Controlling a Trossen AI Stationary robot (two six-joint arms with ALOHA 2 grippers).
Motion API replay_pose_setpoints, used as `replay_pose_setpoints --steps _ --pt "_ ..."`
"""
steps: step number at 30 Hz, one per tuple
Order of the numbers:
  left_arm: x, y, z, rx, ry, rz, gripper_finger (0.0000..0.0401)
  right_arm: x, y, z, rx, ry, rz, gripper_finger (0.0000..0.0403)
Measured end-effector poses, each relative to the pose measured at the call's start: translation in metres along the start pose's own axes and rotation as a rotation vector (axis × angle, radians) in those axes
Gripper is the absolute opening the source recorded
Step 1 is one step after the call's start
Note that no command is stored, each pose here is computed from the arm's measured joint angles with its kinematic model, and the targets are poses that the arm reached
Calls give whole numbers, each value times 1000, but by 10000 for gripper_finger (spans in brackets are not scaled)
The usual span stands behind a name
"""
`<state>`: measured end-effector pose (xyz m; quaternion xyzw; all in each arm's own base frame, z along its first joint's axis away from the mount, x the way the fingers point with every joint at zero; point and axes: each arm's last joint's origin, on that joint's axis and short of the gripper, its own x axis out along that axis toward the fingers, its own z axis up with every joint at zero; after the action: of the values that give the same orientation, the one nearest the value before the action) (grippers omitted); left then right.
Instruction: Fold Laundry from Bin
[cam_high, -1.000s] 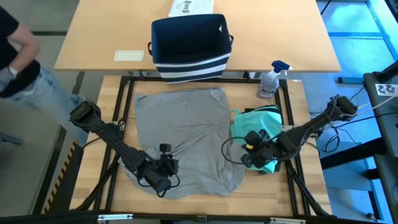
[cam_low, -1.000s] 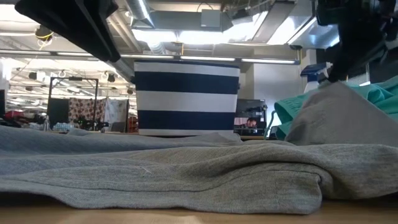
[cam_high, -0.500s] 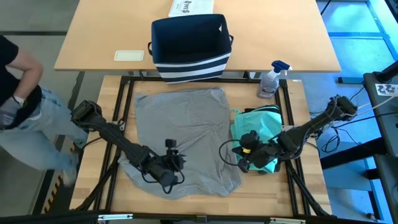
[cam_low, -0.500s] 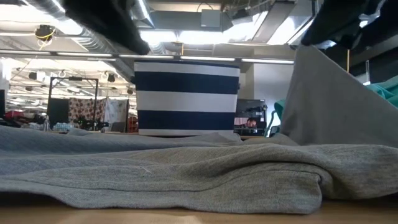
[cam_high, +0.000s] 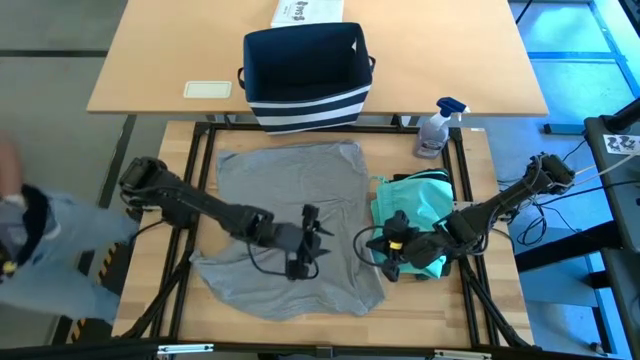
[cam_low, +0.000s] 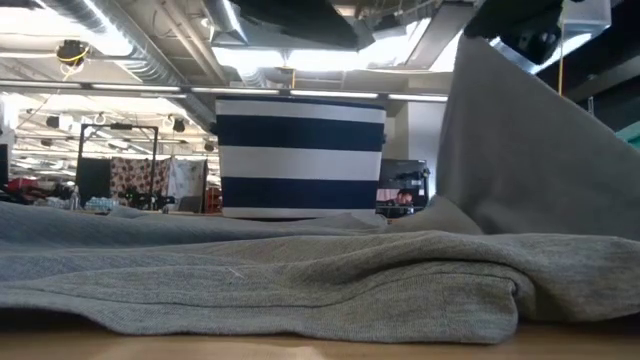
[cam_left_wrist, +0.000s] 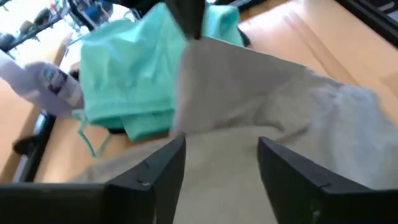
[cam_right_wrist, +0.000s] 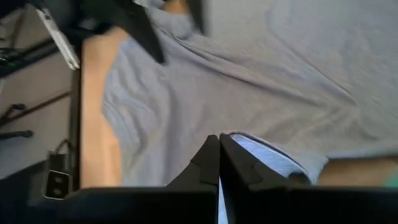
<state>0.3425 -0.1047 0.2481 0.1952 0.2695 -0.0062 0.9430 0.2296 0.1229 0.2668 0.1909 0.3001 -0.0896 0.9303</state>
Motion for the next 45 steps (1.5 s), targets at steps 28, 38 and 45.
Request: replay_pose_setpoints --steps 28,38,45 --pt "67 65 -24 88 -330 -377 231 11 15 15 -25 -106 173 0" --pt "64 58 -17 97 -393 -420 231 30 6 29 -34 -117 211 0" --pt "64 55 -20 94 -359 -443 211 42 7 30 -42 -104 261 0"
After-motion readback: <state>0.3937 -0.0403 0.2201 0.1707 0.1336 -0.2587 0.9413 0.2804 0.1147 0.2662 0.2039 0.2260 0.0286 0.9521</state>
